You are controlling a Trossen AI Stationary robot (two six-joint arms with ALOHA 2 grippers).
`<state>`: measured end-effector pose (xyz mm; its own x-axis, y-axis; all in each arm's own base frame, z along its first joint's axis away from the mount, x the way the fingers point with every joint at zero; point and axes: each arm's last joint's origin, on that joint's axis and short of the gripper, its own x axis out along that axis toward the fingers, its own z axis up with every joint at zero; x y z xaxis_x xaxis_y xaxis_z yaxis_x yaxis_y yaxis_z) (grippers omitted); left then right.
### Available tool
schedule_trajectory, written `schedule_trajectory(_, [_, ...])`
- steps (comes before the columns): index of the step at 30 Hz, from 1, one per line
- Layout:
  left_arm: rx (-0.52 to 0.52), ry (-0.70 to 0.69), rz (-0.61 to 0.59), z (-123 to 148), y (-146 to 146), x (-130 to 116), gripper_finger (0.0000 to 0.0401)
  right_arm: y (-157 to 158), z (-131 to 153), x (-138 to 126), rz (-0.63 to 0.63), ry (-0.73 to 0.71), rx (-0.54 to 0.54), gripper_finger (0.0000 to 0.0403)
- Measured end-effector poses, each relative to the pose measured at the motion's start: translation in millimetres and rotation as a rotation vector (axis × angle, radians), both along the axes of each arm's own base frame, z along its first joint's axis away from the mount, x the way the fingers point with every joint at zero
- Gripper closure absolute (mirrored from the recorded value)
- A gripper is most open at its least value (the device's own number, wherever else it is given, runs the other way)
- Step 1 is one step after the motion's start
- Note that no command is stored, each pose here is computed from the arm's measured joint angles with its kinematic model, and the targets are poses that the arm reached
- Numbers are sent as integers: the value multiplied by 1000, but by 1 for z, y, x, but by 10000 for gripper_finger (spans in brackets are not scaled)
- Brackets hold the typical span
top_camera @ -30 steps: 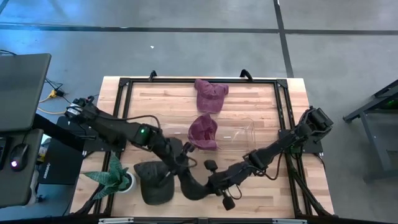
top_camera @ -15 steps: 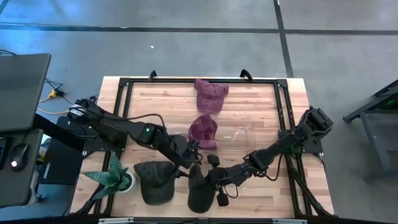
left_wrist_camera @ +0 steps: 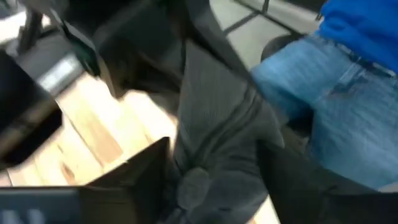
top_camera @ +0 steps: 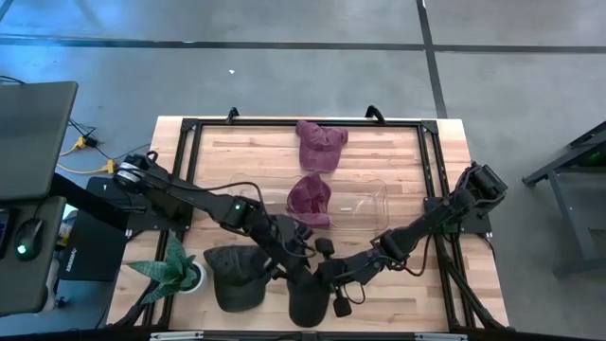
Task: Pick & Place hat
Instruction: Put the right black cap into the left transparent bin
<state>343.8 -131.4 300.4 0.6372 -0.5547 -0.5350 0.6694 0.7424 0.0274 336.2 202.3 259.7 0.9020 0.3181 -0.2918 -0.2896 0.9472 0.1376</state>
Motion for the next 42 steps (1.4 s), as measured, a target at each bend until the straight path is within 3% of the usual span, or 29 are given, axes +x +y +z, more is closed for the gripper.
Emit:
schedule_trajectory(7, [-18,-32,-90,2,-2,0,357,2,-2,-2,95,35,5,364])
schedule_trajectory(9, [-16,-32,-130,2,-2,-2,385,3,-4,-3,160,62,17,349])
schedule_trajectory(13, [52,-97,-245,8,-1,-10,376,7,-2,-9,283,129,88,306])
schedule_trajectory(18, [272,-132,-353,35,0,-36,393,17,-1,-24,370,218,101,259])
schedule_trajectory(25, [684,-84,-293,86,0,-65,393,33,-3,-37,330,190,29,232])
schedule_trajectory(34, [1001,-37,-97,118,20,-83,391,33,-3,-37,287,180,-3,239])
schedule_trajectory(42, [1298,75,21,124,40,-92,393,31,-3,-35,262,163,-24,253])
